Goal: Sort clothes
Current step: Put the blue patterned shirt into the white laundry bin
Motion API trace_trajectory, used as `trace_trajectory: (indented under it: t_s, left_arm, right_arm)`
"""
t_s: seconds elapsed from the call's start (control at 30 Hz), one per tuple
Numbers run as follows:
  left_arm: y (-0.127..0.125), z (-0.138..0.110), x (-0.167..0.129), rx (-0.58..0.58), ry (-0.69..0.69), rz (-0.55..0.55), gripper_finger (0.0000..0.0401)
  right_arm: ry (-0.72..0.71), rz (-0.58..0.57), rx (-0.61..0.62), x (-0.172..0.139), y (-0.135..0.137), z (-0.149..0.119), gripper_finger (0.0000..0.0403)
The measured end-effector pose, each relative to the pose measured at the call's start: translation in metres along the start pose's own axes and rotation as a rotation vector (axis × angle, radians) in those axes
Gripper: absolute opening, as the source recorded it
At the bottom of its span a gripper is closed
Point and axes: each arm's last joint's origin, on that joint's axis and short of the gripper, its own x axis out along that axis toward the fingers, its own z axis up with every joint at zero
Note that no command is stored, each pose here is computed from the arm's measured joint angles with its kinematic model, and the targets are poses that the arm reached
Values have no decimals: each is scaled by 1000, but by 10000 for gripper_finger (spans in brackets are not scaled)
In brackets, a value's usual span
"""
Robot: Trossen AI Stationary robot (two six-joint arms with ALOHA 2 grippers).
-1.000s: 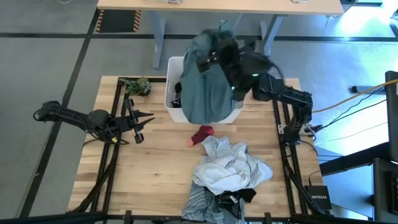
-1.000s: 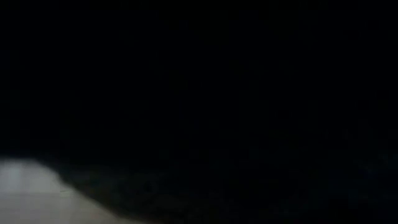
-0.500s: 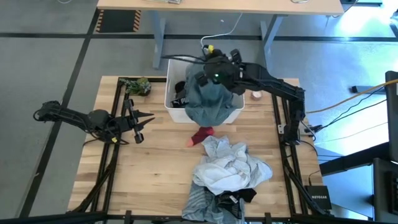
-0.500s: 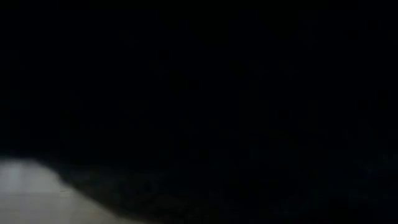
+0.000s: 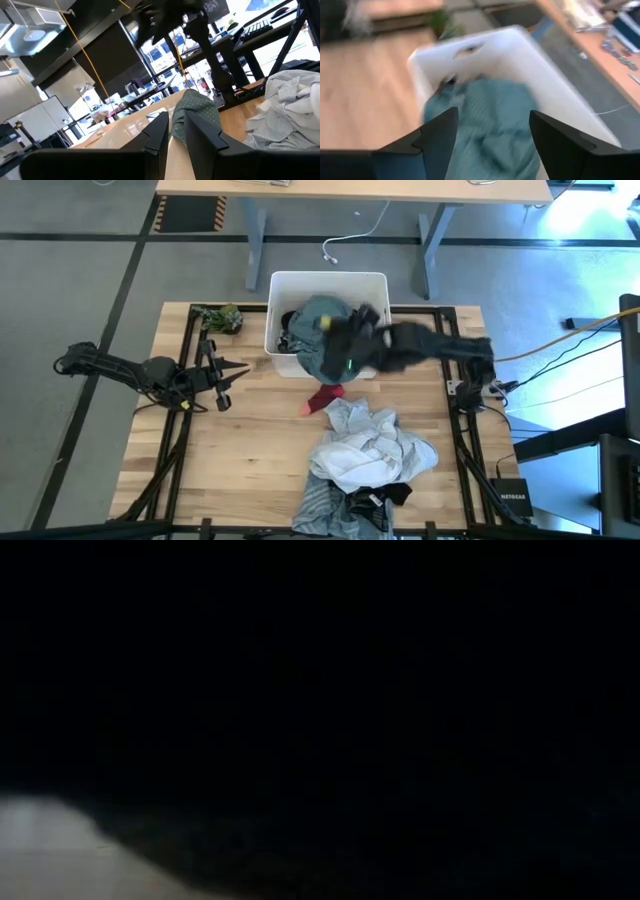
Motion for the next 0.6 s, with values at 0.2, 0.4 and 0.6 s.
trace_trajectory:
  t_s: [0.2,0.4,0.6]
  left_arm:
    - [0,0,0,-12,4,-3,56]
    - [0,0,0,-12,4,-2,56]
    - [0,0,0,13,1,0,56]
  right_arm:
    - [102,-12,-209,-14,67,-39,261]
    - [88,-110,-475,-5,128,-76,261]
    - [176,-198,-637,27,151,-117,262]
